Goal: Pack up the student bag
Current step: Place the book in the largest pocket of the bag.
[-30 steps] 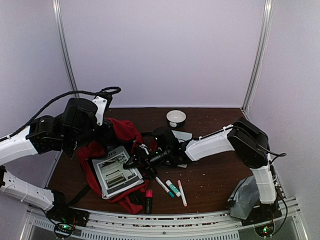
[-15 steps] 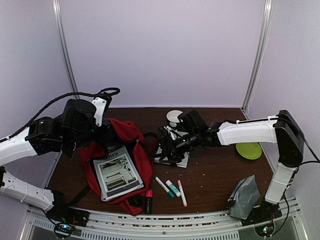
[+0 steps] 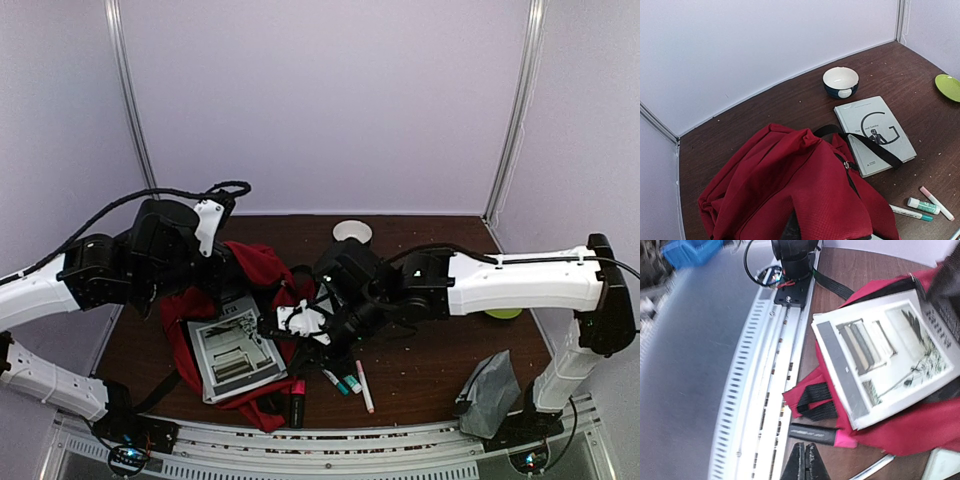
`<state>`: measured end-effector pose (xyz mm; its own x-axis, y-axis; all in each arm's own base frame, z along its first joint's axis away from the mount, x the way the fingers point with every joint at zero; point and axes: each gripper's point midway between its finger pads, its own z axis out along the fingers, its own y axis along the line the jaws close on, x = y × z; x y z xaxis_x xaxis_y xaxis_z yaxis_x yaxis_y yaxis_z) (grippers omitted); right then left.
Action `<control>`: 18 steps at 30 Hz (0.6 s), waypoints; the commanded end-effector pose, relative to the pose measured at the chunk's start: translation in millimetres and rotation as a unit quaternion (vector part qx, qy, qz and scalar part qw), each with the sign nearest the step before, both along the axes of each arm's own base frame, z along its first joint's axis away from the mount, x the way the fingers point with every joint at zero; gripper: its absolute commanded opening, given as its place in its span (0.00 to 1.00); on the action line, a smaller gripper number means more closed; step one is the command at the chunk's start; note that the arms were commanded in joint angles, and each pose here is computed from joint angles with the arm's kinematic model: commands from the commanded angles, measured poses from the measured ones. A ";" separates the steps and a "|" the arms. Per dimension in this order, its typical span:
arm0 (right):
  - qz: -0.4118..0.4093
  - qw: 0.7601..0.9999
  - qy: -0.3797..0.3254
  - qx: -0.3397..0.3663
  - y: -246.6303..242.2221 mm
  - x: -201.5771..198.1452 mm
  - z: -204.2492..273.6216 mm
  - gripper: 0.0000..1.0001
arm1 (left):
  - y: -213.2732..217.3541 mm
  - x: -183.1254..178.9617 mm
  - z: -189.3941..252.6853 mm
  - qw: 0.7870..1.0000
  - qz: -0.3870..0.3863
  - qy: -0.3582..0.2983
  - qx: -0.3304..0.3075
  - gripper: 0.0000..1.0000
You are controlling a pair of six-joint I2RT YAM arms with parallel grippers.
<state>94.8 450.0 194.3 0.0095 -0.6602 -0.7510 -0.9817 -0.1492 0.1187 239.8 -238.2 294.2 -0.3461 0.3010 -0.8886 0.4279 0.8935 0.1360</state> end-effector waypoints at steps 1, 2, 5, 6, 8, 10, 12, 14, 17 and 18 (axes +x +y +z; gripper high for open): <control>0.028 0.986 -0.155 -0.061 9.5 7.8 -26.5 0.00 | -14.3 -0.8 28.0 0.998 -0.018 -0.021 -0.061 0.00; 0.032 0.982 -0.171 -0.067 12.7 3.8 -30.0 0.00 | -14.4 -1.7 27.9 0.998 -0.019 -0.020 -0.064 0.00; 0.043 0.977 -0.196 -0.073 23.4 -5.5 -40.8 0.00 | -16.2 -4.2 28.0 0.997 -0.027 -0.015 -0.071 0.00; 0.046 0.976 -0.197 -0.075 26.9 -7.5 -43.1 0.00 | -17.2 -5.3 28.6 0.997 -0.031 -0.013 -0.074 0.00; 0.050 0.976 -0.194 -0.081 33.4 -9.5 -49.3 0.00 | -17.2 -6.5 28.7 0.996 -0.033 -0.011 -0.080 0.00; 0.049 0.975 -0.197 -0.087 39.7 -7.7 -56.4 0.00 | -18.0 -7.5 28.1 0.996 -0.035 -0.009 -0.085 0.00; 0.047 0.974 -0.203 -0.091 45.9 -4.9 -61.2 0.00 | -19.0 -8.9 26.9 0.995 -0.039 -0.006 -0.091 0.00; 0.041 0.972 -0.209 -0.096 52.0 -0.3 -66.0 0.00 | -19.6 -10.2 25.4 0.995 -0.042 -0.003 -0.095 0.00; 0.032 0.971 -0.213 -0.100 60.9 4.7 -71.5 0.00 | -19.8 -11.5 24.6 0.994 -0.044 0.001 -0.100 0.00; 0.030 0.971 -0.215 -0.101 63.1 6.5 -74.2 0.00 | -20.1 -12.0 25.0 0.994 -0.045 0.001 -0.101 0.00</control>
